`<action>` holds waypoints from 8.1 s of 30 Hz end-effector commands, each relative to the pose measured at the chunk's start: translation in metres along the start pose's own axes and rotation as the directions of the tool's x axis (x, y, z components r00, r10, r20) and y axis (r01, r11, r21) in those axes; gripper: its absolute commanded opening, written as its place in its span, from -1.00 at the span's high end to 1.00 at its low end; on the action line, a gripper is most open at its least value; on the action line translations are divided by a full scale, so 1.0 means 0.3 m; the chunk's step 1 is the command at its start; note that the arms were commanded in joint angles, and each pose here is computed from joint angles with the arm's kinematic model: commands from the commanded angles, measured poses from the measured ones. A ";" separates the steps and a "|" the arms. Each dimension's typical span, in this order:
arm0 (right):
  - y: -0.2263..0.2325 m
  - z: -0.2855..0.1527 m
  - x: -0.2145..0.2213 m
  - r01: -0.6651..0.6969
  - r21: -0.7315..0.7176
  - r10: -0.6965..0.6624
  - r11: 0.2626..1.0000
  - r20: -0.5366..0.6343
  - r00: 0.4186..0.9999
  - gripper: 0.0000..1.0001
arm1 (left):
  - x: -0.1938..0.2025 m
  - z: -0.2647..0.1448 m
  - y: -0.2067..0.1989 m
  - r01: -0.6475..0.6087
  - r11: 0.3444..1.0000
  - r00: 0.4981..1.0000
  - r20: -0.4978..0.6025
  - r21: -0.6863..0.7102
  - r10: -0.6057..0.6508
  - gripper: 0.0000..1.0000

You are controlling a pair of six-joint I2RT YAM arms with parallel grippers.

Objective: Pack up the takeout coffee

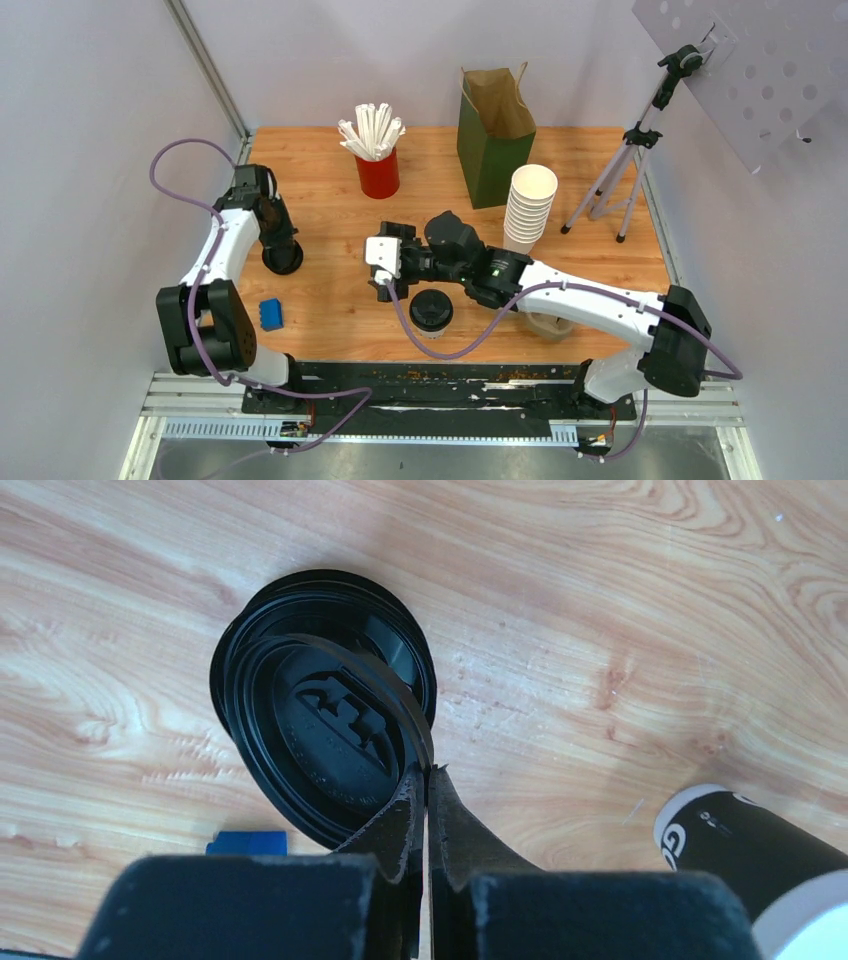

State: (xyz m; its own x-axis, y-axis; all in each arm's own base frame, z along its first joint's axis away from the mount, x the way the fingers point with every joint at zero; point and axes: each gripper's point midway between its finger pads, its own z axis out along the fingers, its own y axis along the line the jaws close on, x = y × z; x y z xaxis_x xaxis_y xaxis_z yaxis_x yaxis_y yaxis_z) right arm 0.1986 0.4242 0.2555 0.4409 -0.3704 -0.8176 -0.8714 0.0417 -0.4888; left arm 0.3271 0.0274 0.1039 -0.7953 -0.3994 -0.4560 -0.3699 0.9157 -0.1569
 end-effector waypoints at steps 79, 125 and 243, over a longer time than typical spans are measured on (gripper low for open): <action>-0.160 -0.208 -0.139 -0.045 0.148 -0.011 0.988 0.361 0.932 -0.44 | 0.313 -0.998 -0.696 -0.080 0.019 0.972 0.074 0.997 0.221 1.00; -0.137 0.118 0.405 -0.452 0.385 0.594 0.805 -0.538 0.598 -0.53 | 0.155 -0.287 -0.327 0.163 0.717 0.984 -0.062 0.678 -0.166 -0.82; -0.142 0.126 0.348 -0.530 0.239 0.581 0.814 -0.331 0.743 -0.87 | 0.270 -0.222 -0.476 0.158 0.604 0.986 -0.160 0.781 -0.050 -0.65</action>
State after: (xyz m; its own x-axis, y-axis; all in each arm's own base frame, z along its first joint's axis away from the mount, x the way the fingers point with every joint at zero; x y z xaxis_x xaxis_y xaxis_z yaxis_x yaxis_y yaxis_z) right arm 0.2877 0.4109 0.1471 -0.2883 -0.6040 -0.7430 -0.8854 0.4637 -0.0334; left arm 0.2808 -0.1371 0.1394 -0.8534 -0.4545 -0.2552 -0.0222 0.5209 -0.8533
